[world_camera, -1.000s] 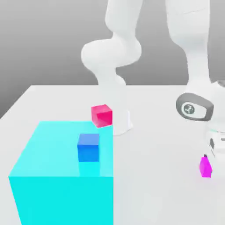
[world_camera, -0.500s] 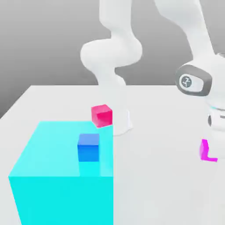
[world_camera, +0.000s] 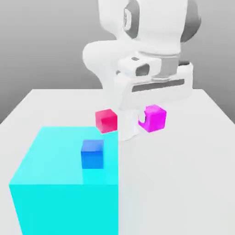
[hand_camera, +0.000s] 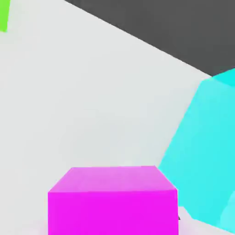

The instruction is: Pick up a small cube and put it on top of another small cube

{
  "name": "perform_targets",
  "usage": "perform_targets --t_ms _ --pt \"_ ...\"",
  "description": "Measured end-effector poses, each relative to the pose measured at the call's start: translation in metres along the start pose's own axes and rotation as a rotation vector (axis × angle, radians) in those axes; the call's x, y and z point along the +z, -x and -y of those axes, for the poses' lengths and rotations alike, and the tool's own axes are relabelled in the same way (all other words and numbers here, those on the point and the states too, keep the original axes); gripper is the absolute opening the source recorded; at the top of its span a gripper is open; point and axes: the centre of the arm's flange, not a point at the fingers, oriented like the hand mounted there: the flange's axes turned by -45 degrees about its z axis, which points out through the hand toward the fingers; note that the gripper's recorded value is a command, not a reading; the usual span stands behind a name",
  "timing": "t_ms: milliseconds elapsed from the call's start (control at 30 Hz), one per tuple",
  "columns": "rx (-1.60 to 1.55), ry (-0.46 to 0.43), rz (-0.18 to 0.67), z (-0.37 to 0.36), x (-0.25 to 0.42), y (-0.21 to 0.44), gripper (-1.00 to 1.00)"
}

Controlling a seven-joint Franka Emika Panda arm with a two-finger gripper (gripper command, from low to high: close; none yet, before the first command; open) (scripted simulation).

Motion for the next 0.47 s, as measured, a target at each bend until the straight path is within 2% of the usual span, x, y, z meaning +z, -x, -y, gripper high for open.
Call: perform_targets --t_ms 167,333,367,467 --pt "0.282 -0.025 0.0 -0.05 -0.038 0.052 -1.0" --pt "0.347 -0.032 -0.001 -0.058 0.009 0.064 -1.0" --pt "0.348 -0.032 -0.001 -0.058 0.017 0.065 1.0" --pt "0.348 -0.032 -0.001 -0.058 0.017 0.065 1.0"
